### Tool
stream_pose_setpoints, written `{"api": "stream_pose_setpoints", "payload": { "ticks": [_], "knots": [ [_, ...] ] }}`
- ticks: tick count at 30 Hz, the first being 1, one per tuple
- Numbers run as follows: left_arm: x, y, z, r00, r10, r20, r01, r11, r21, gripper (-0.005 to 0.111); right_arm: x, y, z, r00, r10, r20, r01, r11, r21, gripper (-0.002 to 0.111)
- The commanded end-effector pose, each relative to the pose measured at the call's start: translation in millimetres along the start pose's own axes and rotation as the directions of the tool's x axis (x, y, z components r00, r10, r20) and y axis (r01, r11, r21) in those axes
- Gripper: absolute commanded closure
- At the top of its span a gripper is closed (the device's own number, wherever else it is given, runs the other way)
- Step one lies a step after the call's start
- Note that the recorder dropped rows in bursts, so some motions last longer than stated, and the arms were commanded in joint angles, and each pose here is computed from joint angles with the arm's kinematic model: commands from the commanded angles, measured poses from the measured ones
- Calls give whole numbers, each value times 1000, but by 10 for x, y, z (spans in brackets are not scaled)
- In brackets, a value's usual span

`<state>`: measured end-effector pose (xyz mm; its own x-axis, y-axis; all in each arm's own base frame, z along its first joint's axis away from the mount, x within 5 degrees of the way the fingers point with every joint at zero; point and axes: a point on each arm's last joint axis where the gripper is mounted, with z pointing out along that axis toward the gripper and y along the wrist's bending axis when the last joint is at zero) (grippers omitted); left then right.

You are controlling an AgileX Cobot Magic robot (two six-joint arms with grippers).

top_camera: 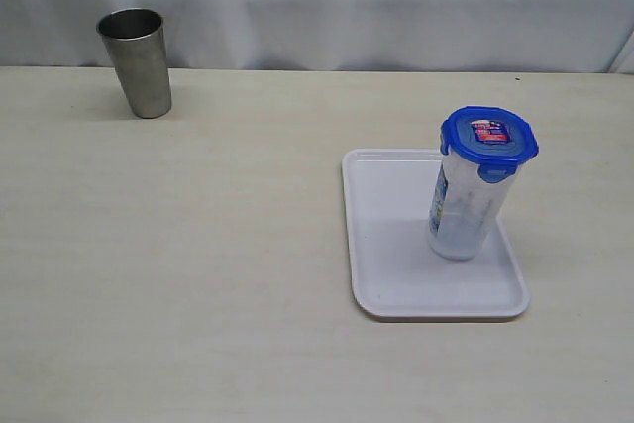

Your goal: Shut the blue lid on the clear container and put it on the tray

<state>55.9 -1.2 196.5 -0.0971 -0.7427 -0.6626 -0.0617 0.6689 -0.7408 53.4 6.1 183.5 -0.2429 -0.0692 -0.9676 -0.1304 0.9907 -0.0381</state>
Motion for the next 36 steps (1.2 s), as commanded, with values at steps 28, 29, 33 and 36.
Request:
{"api": "stream_pose_setpoints", "payload": {
  "ticks": [28,29,33,36],
  "knots": [
    [52,104,-5,616,779,-112,-787,616,-41,107,11,-2,0,1000,-11,-2,11,1000,3,104],
    [46,115,-7,620,776,-118,-784,617,-63,107,11,-2,0,1000,-11,-2,11,1000,3,104],
    [30,132,-9,630,767,-122,-776,622,-104,107,11,-2,0,1000,-11,-2,11,1000,3,104],
    [31,134,-10,631,766,-124,-776,622,-106,107,11,-2,0,1000,-11,-2,11,1000,3,104]
  ]
}}
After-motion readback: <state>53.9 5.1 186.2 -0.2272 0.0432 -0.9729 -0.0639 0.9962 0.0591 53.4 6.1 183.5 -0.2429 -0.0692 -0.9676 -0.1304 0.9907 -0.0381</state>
